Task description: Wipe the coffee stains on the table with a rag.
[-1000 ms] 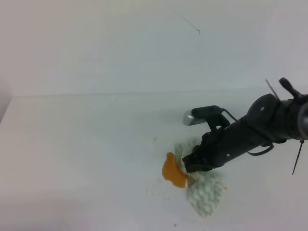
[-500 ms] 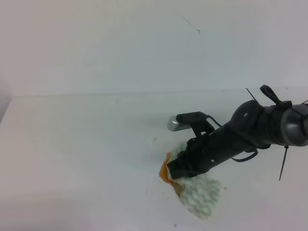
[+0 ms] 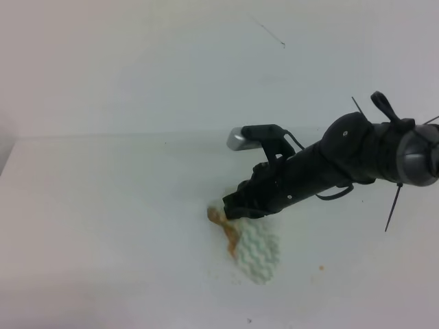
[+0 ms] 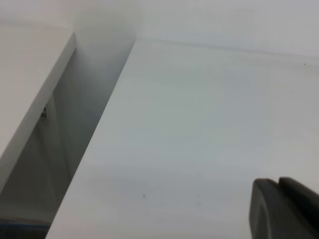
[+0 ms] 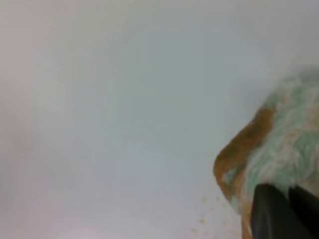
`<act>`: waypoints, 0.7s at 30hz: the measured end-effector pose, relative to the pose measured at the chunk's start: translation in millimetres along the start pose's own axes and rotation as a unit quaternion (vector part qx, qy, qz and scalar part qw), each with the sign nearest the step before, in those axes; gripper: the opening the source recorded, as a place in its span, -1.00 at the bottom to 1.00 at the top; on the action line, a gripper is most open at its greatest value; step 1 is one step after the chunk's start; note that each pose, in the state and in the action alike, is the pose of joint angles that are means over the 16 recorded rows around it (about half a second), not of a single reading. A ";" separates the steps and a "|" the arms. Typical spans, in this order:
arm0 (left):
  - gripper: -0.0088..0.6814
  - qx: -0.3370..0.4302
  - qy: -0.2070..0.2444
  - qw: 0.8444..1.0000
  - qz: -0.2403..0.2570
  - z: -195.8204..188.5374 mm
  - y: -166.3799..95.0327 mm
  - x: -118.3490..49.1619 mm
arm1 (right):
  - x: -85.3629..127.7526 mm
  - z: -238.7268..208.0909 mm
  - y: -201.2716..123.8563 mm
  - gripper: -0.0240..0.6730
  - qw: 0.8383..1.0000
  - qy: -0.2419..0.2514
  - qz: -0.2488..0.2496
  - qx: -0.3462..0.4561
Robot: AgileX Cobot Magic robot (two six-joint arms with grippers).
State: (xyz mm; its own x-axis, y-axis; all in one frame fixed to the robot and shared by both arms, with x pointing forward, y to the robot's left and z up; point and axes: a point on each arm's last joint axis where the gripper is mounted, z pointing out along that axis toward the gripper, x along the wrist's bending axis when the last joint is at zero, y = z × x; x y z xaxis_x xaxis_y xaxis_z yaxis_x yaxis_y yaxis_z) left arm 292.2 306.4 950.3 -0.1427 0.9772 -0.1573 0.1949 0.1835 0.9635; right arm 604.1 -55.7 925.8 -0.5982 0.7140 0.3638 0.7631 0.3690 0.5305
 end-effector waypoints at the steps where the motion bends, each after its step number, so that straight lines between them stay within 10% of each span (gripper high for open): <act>1: -0.97 0.000 0.000 1.000 0.000 0.0 0.0 0.0 | -0.4 1.6 -0.2 -0.92 1.000 0.002 0.001 0.002; 21: -0.97 0.000 0.000 1.000 0.000 0.0 0.0 0.0 | -25.2 19.0 -19.6 -0.92 0.996 -0.050 0.039 0.069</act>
State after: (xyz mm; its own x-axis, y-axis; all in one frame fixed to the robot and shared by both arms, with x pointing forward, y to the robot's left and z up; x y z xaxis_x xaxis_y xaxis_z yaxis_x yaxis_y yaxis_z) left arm 292.2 306.4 950.3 -0.1427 0.9772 -0.1573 0.1949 0.1835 0.9635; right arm 608.9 -69.5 891.6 -0.5132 0.7972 0.3179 0.8370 0.3830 0.3909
